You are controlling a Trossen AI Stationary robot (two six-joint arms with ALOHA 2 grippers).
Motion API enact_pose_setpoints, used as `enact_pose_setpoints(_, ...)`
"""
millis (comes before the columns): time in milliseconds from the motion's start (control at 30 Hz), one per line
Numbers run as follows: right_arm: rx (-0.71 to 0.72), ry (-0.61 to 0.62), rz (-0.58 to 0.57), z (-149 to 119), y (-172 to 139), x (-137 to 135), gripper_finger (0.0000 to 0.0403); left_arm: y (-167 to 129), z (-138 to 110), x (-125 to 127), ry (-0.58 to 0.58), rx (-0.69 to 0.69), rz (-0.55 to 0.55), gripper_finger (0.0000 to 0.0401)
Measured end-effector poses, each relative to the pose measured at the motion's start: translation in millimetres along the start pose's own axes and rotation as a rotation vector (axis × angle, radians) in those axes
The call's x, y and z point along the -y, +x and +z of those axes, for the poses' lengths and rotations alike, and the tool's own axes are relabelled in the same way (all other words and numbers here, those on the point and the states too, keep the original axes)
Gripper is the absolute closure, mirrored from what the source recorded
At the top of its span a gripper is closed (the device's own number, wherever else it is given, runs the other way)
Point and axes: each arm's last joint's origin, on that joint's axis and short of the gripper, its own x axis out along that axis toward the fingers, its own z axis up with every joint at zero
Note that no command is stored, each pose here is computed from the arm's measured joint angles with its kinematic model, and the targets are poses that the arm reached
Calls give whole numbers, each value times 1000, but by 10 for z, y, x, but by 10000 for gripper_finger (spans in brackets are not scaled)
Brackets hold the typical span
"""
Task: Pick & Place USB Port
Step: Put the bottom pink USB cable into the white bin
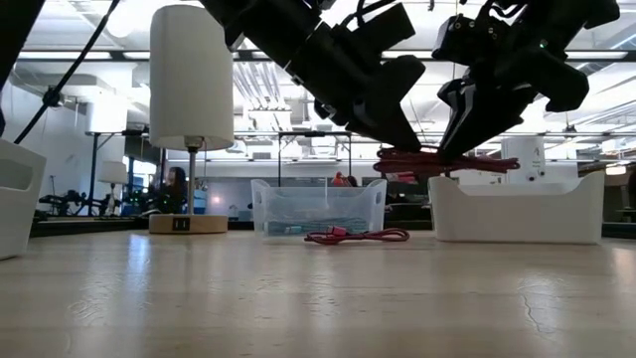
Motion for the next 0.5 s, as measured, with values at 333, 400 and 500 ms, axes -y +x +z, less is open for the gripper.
enact_pose_setpoints(333, 0, 58, -4, 0, 0, 0, 393, -1, 12, -3, 9, 4, 3, 388)
enact_pose_setpoints(400, 2, 61, -7, 1, 0, 2, 393, -2, 21, -3, 4, 11, 2, 375)
enact_pose_setpoints(500, 2, 91, -9, 1, 0, 3, 393, -6, 24, -3, 2, 11, 1, 349)
